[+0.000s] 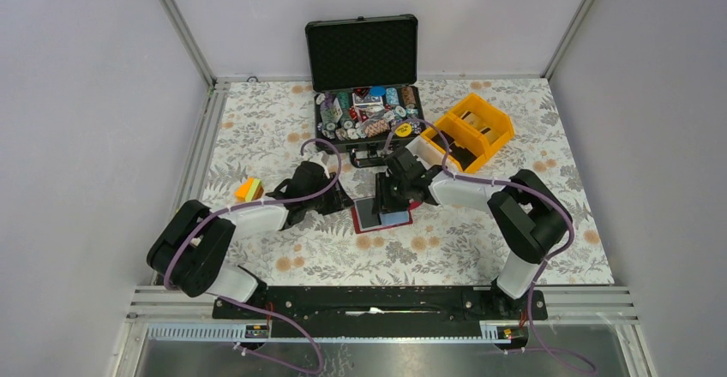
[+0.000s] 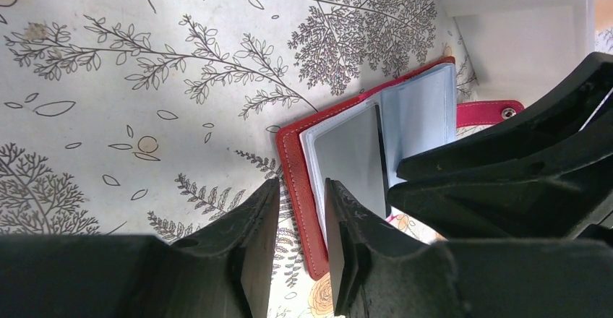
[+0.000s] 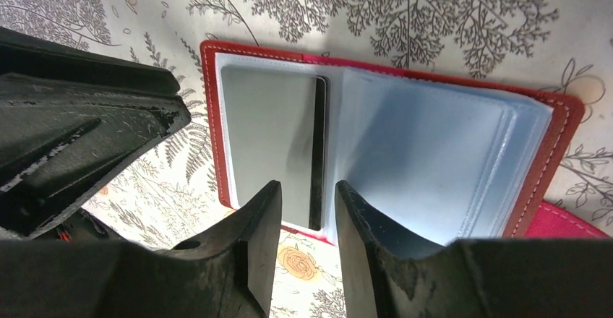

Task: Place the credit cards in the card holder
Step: Insert the credit card into the card holder.

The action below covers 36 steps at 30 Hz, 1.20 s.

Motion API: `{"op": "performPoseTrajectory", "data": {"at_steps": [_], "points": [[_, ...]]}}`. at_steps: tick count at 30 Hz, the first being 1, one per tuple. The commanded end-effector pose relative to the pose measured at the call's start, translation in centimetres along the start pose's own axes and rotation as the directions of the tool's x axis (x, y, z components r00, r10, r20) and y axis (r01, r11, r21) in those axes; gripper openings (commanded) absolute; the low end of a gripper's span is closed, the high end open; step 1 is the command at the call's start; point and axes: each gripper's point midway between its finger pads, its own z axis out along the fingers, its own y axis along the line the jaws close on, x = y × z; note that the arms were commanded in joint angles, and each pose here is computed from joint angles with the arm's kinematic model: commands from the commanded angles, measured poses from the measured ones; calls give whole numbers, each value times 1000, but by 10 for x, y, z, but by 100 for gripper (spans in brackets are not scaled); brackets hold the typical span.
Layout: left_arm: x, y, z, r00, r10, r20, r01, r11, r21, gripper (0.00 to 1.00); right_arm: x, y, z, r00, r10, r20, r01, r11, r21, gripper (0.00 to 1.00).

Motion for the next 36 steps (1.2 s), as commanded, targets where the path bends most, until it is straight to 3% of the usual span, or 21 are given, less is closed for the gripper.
{"op": "performPoseTrajectory", "data": {"at_steps": [1, 27, 30, 36], "points": [[-7, -17, -4, 1000, 3, 26, -5, 998, 62, 32, 6, 12, -9, 1000, 16, 0, -16, 999, -43, 40], [10, -19, -2, 1000, -21, -4, 21, 997, 80, 31, 9, 47, -7, 1000, 25, -3, -25, 988, -154, 33], [2, -18, -10, 1000, 4, 21, -5, 999, 52, 34, -5, 41, -22, 998, -9, 64, 15, 996, -92, 39], [-20, -16, -30, 995, 51, 84, -52, 999, 4, 52, -42, 13, -71, 975, -117, 188, 98, 989, 108, 54]]}}
